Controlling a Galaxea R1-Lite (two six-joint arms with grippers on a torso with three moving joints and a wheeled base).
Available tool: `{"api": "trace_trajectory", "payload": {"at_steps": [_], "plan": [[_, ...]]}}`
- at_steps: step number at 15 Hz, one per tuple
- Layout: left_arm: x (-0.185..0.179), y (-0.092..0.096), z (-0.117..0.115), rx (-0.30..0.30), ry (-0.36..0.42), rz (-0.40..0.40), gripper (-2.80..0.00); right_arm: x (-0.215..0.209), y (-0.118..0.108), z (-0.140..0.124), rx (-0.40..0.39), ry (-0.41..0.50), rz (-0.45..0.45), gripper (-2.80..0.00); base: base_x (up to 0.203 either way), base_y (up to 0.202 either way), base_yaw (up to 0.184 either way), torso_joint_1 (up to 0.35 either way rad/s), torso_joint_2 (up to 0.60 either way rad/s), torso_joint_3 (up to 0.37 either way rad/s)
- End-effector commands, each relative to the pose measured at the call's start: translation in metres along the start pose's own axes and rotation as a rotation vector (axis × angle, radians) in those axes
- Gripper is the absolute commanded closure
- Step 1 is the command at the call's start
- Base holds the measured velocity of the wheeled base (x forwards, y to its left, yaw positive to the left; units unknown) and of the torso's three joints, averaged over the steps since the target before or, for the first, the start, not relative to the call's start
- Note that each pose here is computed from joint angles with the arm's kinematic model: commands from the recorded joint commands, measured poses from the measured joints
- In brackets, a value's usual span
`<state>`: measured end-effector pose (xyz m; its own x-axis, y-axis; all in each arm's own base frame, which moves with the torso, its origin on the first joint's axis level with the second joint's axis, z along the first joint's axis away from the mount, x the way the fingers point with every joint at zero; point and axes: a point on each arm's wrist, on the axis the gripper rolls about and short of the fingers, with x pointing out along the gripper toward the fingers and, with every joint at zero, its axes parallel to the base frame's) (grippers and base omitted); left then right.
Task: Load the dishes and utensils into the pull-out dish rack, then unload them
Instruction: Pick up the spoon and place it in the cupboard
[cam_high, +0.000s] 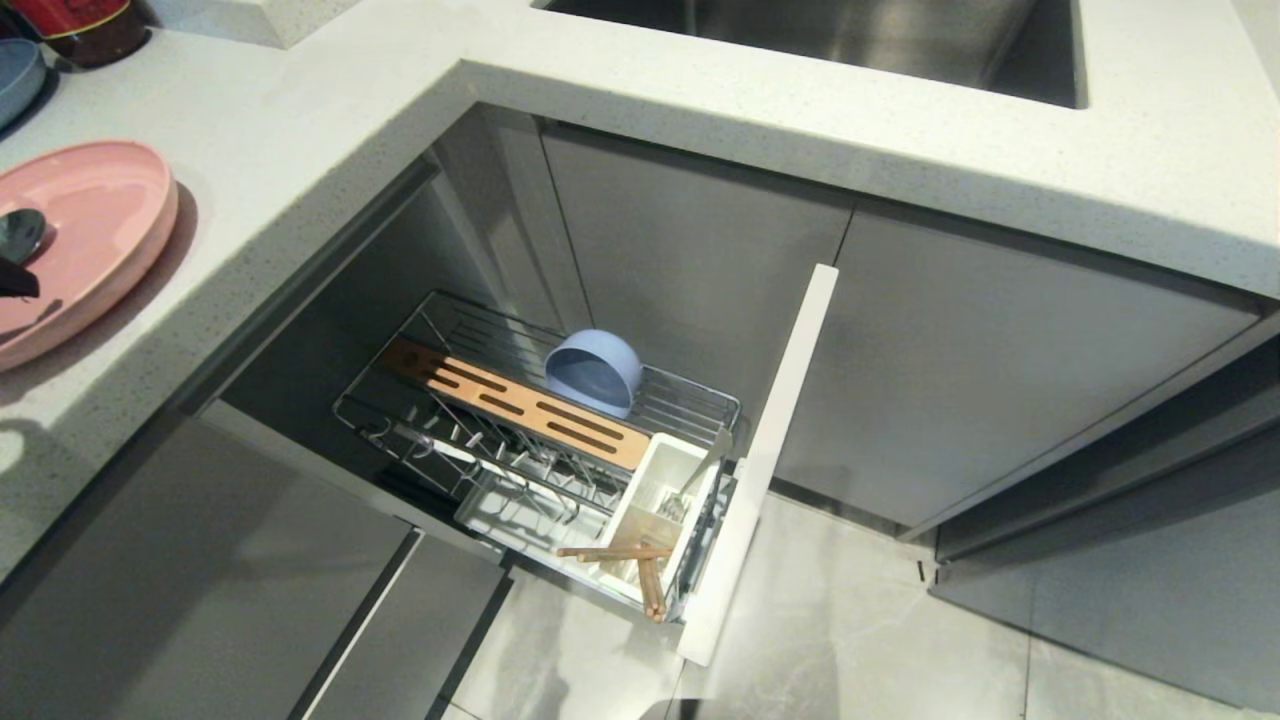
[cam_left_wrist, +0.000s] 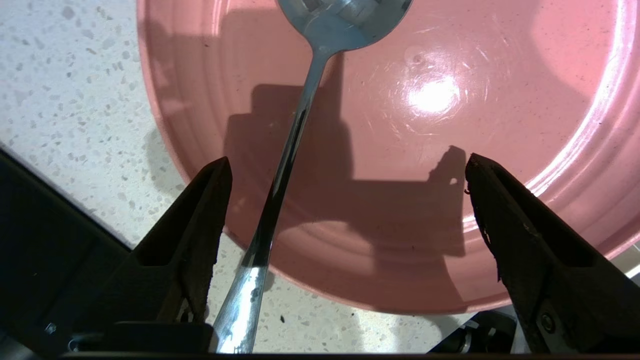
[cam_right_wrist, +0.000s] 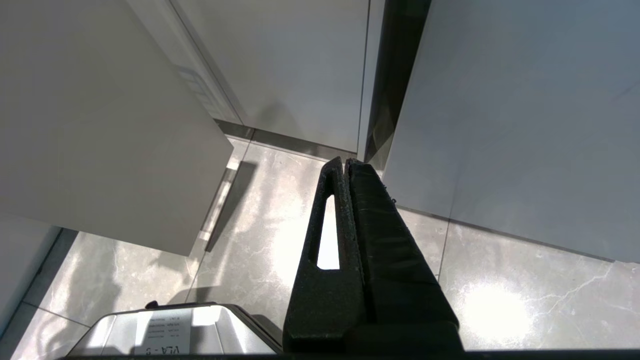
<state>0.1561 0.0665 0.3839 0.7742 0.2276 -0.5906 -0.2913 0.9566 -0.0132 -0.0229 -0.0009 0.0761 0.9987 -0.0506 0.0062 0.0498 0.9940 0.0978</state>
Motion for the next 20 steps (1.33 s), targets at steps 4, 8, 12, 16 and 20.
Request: {"api": "trace_trajectory", "payload": {"at_steps": [4, 8, 12, 16, 20], "plan": [[0.0084, 0.0, 0.0015, -0.002, 0.022, -0.046, -2.8, -0.0003, 0.0, -0.0001, 0.001, -0.005, 0.0, 0.0, 0.0, 0.0, 0.0, 0.0, 0.0, 0.0], [0.0085, -0.0036, 0.0026, 0.005, 0.018, -0.113, -2.8, -0.0003, 0.0, -0.0001, 0.001, -0.005, 0.0, 0.0, 0.0, 0.0, 0.0, 0.0, 0.0, 0.0], [0.0102, -0.0035, 0.0029, 0.005, 0.022, -0.114, -2.8, -0.0003, 0.0, -0.0001, 0.001, -0.004, 0.0, 0.0, 0.0, 0.0, 0.0, 0.0, 0.0, 0.0], [0.0143, -0.0027, 0.0032, 0.003, 0.034, -0.11, -2.8, -0.0003, 0.0, -0.0001, 0.001, -0.005, 0.0, 0.0, 0.0, 0.0, 0.0, 0.0, 0.0, 0.0], [0.0158, -0.0025, 0.0035, 0.002, 0.038, -0.11, -2.8, -0.0003, 0.0, -0.0001, 0.001, -0.005, 0.0, 0.0, 0.0, 0.0, 0.0, 0.0, 0.0, 0.0]]}}
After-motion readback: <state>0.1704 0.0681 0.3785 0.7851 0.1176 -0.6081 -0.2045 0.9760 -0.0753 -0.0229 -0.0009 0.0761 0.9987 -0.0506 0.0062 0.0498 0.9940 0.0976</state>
